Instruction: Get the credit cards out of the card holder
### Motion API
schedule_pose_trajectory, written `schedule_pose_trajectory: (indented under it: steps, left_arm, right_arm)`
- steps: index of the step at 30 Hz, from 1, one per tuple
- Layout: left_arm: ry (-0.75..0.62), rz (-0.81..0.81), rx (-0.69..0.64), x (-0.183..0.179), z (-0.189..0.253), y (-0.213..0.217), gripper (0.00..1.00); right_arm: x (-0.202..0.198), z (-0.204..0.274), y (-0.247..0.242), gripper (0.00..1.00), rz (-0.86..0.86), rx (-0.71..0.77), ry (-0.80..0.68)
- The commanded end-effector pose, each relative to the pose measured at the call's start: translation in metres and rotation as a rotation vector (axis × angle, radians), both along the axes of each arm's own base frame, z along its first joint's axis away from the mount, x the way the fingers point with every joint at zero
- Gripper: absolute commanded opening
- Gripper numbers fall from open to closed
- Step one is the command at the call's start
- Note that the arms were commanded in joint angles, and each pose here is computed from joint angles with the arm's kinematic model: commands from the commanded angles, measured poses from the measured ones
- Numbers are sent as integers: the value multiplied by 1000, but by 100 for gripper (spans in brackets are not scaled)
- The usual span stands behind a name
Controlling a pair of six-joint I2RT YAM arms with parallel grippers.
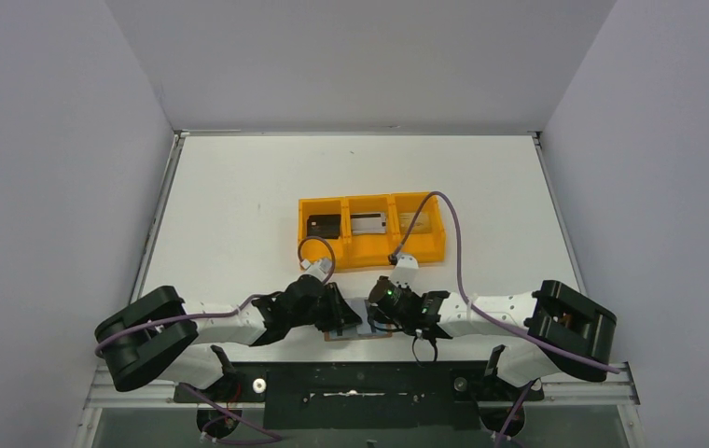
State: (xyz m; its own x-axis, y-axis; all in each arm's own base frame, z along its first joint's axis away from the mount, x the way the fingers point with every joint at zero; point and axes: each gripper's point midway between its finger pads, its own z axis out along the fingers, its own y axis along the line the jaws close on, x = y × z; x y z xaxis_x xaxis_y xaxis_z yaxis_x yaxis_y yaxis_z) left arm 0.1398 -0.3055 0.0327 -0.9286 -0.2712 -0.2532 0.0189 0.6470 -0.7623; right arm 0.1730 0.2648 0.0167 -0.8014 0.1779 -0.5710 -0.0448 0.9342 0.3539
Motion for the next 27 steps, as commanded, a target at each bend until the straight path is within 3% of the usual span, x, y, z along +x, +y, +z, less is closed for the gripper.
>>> schedule_pose_trajectory:
  steps: [1,4,11,27]
  left_arm:
    - [-64,31,-73,12,24,-6,16]
    - [-74,21,-83,12,28,-7,15]
    - [-84,-21,-137,9,35,-17,0]
    - [-106,38,2,16,31,13,0]
  right_arm:
    - [-17,-18,-16,14,10,-51,70]
    - [-17,-18,-17,14,9,-51,69]
    - [-16,-15,-16,14,9,-49,64]
    - [-16,-19,-28,14,-17,-71,73]
